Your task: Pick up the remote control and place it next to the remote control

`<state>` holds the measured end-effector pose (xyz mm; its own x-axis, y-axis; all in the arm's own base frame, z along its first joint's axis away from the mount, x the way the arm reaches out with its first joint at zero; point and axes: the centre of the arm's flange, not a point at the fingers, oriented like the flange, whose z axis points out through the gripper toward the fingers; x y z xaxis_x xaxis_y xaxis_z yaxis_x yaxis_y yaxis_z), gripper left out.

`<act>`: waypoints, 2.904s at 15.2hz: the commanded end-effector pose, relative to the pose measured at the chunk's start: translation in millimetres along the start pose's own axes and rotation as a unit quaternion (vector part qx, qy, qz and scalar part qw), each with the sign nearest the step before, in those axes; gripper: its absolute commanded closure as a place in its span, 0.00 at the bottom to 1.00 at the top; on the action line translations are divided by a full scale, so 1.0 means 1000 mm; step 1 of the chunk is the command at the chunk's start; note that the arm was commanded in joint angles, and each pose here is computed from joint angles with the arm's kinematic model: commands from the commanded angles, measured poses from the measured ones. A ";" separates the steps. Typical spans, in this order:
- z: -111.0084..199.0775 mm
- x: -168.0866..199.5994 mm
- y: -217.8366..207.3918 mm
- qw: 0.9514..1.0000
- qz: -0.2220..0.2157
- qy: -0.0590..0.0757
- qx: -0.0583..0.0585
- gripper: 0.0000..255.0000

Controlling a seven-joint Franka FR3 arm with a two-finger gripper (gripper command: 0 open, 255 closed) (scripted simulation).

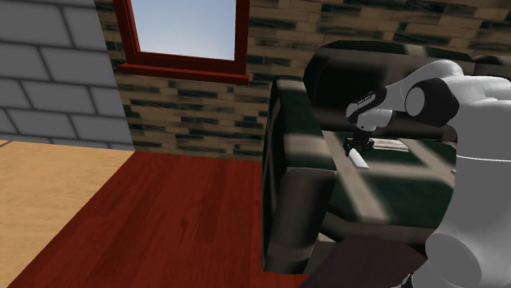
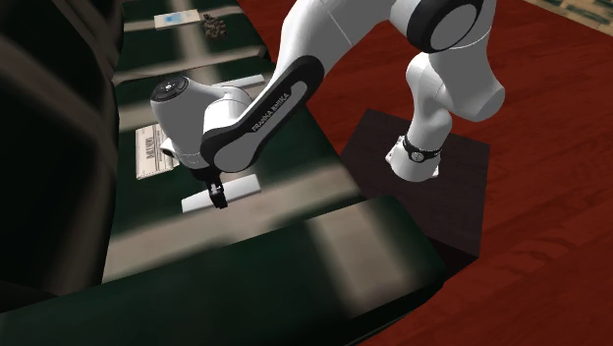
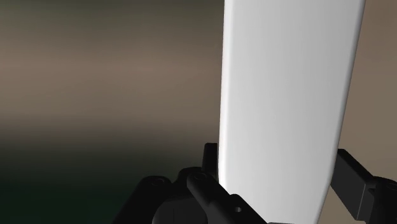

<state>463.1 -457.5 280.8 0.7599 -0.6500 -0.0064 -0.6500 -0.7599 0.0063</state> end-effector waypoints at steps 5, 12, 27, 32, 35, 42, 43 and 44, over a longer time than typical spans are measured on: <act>-0.029 0.000 0.000 1.000 0.000 0.000 0.000 1.00; -0.066 0.000 0.001 1.000 0.000 0.000 0.000 1.00; -0.084 -0.079 0.122 1.000 0.000 0.000 0.000 1.00; -0.084 -0.115 0.178 1.000 0.000 0.000 0.000 1.00; -0.083 -0.137 0.211 1.000 0.000 0.000 0.000 1.00; -0.083 -0.187 0.289 1.000 0.000 0.000 0.000 1.00; -0.083 -0.194 0.300 1.000 0.000 0.000 0.000 1.00; -0.083 -0.201 0.311 1.000 0.000 0.000 0.000 1.00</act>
<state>121.0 -560.0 366.7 0.7589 -0.6512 -0.0066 -0.6512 -0.7589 0.0064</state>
